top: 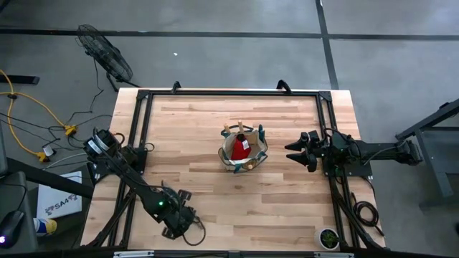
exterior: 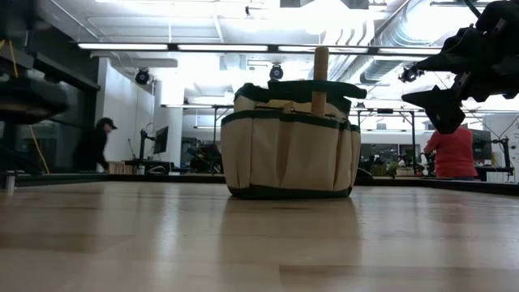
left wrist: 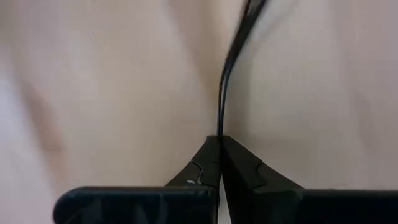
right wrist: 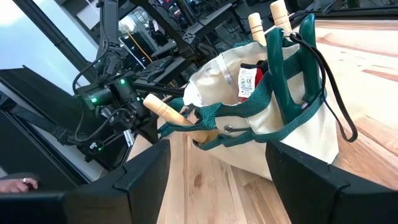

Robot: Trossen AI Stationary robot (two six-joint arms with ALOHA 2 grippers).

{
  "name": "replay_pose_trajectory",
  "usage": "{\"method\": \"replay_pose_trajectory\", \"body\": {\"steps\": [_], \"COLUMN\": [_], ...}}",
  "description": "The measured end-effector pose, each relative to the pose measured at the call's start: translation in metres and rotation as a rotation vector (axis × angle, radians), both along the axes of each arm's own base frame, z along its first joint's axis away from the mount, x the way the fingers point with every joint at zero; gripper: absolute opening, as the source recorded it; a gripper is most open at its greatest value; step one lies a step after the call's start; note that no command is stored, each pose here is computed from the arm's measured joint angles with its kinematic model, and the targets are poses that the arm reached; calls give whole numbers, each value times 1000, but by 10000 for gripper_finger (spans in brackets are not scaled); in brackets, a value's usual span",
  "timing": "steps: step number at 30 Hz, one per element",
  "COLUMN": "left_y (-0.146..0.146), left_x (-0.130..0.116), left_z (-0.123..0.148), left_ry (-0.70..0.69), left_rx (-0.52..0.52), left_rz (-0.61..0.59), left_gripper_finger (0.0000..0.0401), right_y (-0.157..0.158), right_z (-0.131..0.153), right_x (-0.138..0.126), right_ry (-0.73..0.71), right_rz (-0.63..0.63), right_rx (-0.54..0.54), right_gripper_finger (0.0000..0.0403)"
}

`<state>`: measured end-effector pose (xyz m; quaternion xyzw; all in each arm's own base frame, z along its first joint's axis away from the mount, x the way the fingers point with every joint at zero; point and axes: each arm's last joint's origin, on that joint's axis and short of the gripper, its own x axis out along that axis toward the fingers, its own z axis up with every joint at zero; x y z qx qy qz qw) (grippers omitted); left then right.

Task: Pick & Place Garden tools in Gardening bag
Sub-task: Put the green shears into the brown gardening bag

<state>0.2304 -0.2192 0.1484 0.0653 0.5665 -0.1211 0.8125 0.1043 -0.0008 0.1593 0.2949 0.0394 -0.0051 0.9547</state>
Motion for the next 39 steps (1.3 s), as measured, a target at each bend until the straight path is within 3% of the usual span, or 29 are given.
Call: {"method": "replay_pose_trajectory", "body": {"steps": [22, 39], "left_y": [-16, 20], "left_x": [39, 92], "left_z": [68, 135], "left_ry": [-404, -630], "left_rx": [87, 118], "left_rz": [225, 469], "left_gripper_finger": [0, 0], "right_y": [0, 0], "right_z": [0, 0], "right_x": [0, 0], "right_ry": [0, 0], "right_rz": [0, 0], "right_rx": [0, 0], "right_gripper_finger": [256, 256]}}
